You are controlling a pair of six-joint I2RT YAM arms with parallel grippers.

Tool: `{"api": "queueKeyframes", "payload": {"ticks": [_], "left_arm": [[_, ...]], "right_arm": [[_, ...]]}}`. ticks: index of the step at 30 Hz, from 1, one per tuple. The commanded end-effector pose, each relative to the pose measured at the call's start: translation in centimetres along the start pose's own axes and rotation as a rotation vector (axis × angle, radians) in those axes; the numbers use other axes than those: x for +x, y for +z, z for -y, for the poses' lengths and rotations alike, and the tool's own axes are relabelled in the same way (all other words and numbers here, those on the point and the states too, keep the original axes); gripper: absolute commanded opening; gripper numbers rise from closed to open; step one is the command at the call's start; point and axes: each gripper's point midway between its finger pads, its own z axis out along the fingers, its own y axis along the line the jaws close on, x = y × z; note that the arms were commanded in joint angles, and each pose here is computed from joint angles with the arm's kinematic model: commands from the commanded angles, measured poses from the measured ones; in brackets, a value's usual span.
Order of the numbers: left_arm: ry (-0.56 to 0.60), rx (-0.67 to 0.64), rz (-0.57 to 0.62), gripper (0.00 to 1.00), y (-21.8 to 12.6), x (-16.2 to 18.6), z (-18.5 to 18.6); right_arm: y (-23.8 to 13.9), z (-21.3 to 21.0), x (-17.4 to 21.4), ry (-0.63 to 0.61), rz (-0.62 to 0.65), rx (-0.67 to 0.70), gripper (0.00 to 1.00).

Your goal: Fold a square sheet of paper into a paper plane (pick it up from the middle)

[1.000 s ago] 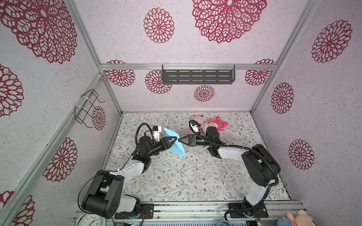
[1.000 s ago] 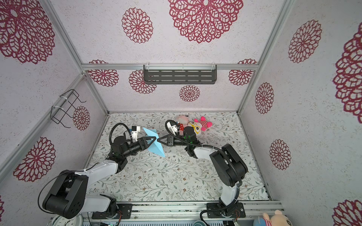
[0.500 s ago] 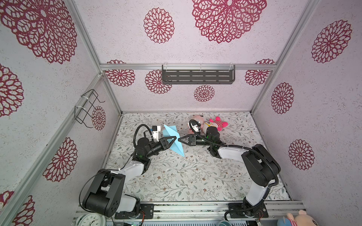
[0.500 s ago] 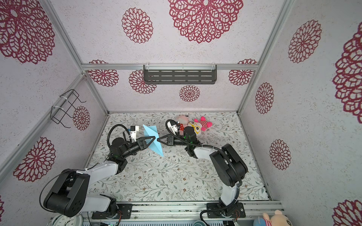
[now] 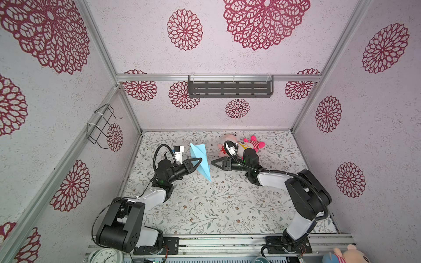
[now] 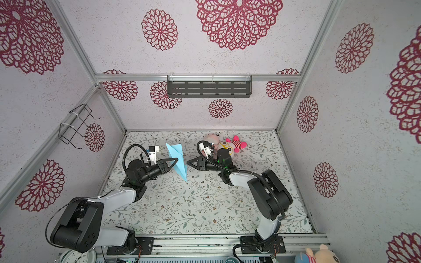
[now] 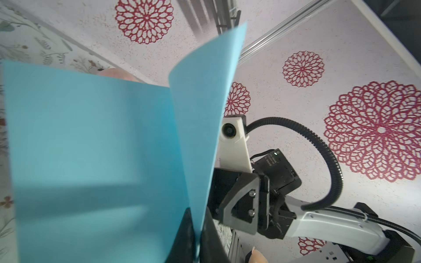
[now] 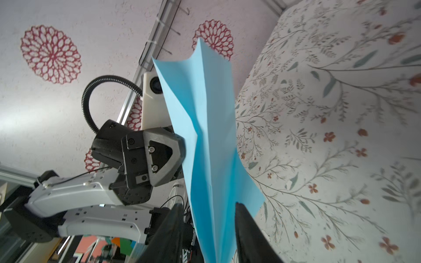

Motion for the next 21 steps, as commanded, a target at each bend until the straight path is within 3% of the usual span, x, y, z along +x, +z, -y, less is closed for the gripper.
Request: {"api": "queueKeyframes", "payload": {"ticks": [1, 5, 8, 14, 21], "left_arm": [[0.037, -0.217, -0.052, 0.1, -0.9, 0.3, -2.9], [0.176, -0.618, -0.159, 0.12, -3.0, 0.6, -6.2], [0.262, -0.868, -0.216, 0.12, -4.9, 0.0, -7.9], [0.482, -1.351, -0.296, 0.11, -7.2, -1.9, -10.0], [0.64, -1.638, -0.438, 0.11, -5.5, -0.8, -12.8]], "right_arm": [[-3.4, 0.9, -3.1, -0.196, 0.124, 0.221, 0.59], [-7.7, 3.7, -4.4, -0.315, 0.217, 0.559, 0.7], [-10.7, 4.3, -5.2, -0.375, 0.287, 0.71, 0.74], [-14.3, 5.0, -5.6, -0.38, 0.359, 0.862, 0.76], [-15.3, 7.2, -4.3, -0.287, 0.338, 0.922, 0.75]]}}
